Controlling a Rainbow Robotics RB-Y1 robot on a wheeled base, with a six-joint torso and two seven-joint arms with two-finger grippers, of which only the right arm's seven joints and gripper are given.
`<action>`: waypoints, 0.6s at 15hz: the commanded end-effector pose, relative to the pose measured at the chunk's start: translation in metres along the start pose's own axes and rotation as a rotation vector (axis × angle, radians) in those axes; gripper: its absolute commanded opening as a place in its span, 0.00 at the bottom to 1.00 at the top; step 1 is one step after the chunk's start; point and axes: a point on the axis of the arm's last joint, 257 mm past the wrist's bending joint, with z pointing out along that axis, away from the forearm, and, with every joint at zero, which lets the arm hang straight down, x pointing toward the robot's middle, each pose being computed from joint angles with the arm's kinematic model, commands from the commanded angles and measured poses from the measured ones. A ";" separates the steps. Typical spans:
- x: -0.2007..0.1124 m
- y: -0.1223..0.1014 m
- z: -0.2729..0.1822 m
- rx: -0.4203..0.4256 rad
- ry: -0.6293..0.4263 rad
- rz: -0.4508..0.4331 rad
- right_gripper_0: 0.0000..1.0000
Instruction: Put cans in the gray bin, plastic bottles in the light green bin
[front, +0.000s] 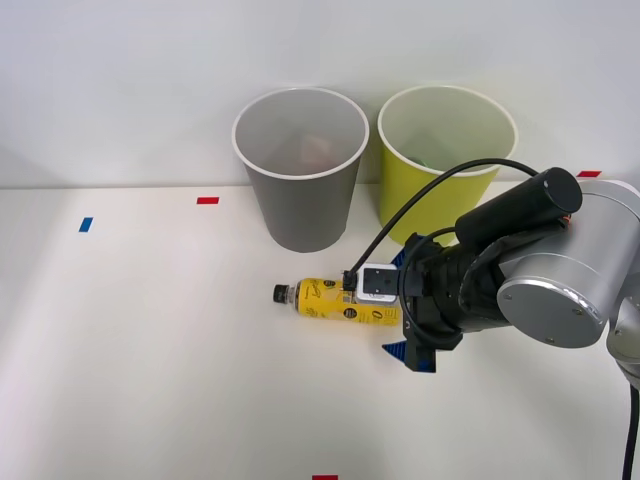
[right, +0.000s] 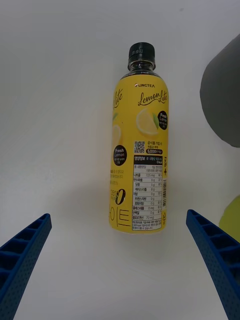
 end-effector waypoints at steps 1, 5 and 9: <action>0.004 0.004 0.006 0.002 0.045 -0.072 0.93; -0.006 0.017 0.014 -0.017 0.045 -0.118 0.93; -0.015 0.020 0.024 0.010 0.069 -0.169 0.93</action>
